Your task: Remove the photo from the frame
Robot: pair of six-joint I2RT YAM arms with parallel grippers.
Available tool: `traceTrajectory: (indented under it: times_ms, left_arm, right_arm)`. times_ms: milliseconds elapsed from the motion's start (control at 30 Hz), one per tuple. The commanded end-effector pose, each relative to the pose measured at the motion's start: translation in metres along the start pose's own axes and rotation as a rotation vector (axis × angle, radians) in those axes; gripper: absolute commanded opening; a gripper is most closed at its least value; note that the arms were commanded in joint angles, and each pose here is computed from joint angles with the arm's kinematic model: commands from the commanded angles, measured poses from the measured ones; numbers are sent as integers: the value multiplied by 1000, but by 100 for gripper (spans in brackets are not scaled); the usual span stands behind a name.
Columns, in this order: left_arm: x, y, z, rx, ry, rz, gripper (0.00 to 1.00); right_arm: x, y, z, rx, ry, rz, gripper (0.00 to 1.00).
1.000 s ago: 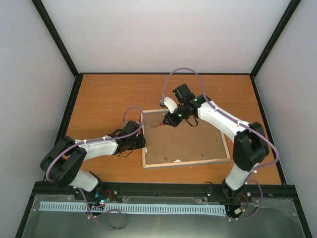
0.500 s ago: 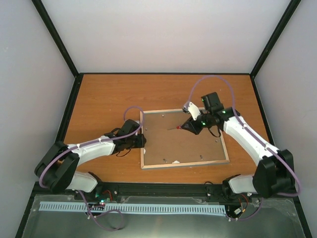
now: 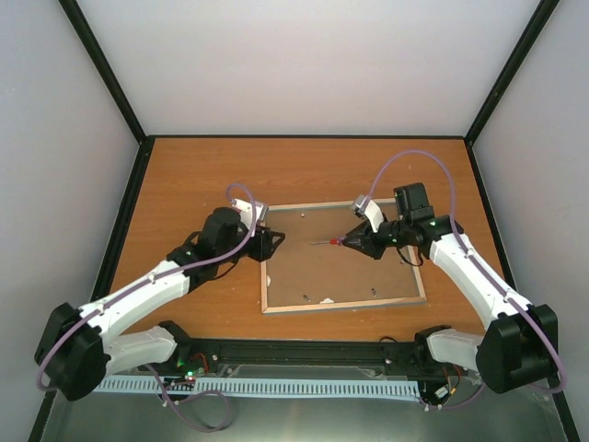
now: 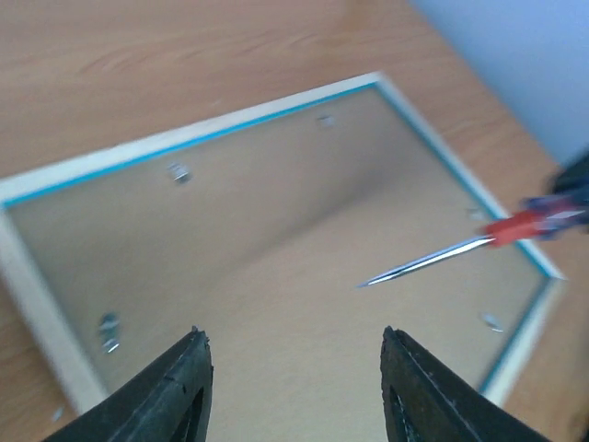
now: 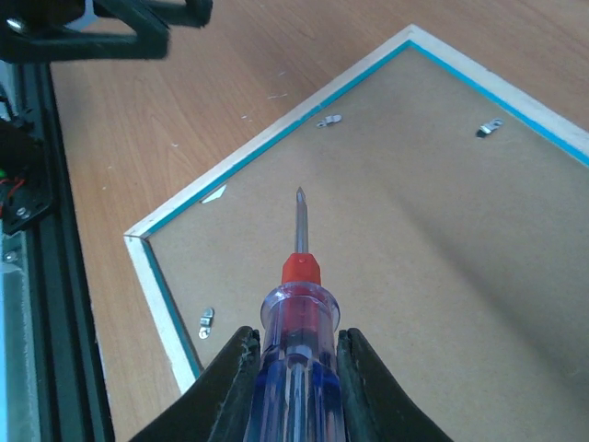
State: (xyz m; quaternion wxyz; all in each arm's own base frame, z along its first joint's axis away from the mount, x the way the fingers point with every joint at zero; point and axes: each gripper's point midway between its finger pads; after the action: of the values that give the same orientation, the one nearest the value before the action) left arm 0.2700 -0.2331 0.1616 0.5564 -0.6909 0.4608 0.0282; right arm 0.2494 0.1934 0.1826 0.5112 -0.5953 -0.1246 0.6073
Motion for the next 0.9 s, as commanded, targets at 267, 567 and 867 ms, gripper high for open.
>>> traceTrajectory:
  times_ms: [267, 567, 867]
  left_arm:
    - [-25, 2, -113, 406, 415, -14, 52]
    - [-17, 20, -141, 479, 517, 39, 52]
    - [4, 26, -156, 522, 561, 93, 54]
  right_arm:
    - [5, -1, 33, -52, -250, -35, 9]
    - [1, 1, 49, -71, -351, -49, 10]
    - [-3, 0, 60, -85, -413, -67, 12]
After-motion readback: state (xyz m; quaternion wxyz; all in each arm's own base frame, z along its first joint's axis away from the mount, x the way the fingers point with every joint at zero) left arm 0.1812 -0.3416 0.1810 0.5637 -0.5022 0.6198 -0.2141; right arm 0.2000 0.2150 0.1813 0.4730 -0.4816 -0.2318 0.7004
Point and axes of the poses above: each gripper's point midway between its finger pads, its own x axis out along the fingers, its own z axis along the line the jaws close on, y = z × x, and after that the axes turned 1 degree about -x, right-handed
